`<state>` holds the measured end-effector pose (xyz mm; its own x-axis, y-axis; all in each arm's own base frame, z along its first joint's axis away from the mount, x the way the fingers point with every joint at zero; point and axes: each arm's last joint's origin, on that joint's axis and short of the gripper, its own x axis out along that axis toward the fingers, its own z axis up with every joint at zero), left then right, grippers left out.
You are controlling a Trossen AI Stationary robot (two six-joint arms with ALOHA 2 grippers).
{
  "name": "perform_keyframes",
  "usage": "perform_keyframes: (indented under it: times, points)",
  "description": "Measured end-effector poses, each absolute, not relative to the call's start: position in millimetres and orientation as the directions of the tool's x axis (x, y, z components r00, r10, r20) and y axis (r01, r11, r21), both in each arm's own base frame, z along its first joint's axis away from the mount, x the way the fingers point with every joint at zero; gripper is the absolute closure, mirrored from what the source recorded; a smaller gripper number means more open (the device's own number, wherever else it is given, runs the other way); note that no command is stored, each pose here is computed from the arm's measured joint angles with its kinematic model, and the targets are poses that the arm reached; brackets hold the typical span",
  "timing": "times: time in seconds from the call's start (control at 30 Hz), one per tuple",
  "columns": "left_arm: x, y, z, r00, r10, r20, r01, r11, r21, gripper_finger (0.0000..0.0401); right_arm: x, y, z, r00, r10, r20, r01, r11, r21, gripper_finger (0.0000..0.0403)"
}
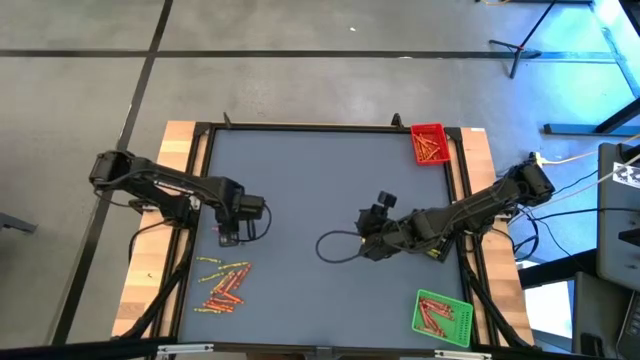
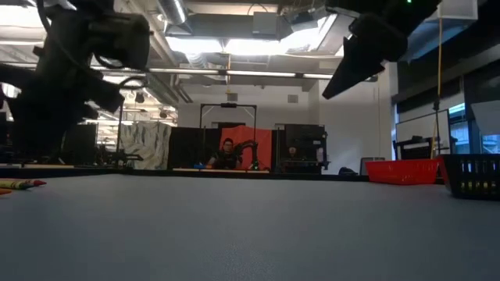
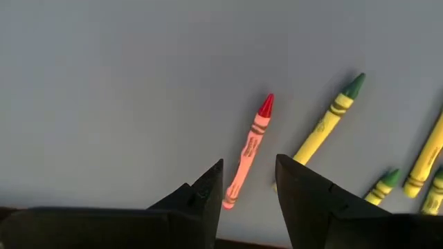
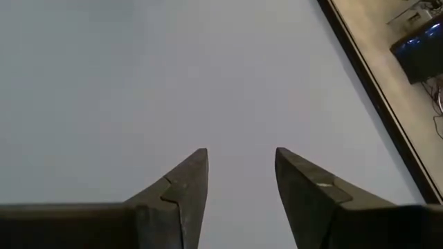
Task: Sort crayons
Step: Put the red crayon into the green basket
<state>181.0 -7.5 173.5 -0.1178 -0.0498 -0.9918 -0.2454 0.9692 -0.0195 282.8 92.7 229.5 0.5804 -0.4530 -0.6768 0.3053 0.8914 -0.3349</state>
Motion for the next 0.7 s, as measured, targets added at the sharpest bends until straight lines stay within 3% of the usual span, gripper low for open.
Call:
perform_keyframes:
  times: [0.43,0.7]
  points:
    - [187,-7,147,-0.102,-0.095,-0.99,-0.234,0.97,-0.069,0.0285,283,93,229,0.579,-0.453,-0.678,0.305,0.891,-0.336,0.0236]
    - [194,-7,124,-0.239,-0.1,-0.966,-0.228,0.973,-0.044,0.0286,284,93,226,0.57,-0.457,-0.683,0.301,0.89,-0.343,0.0236]
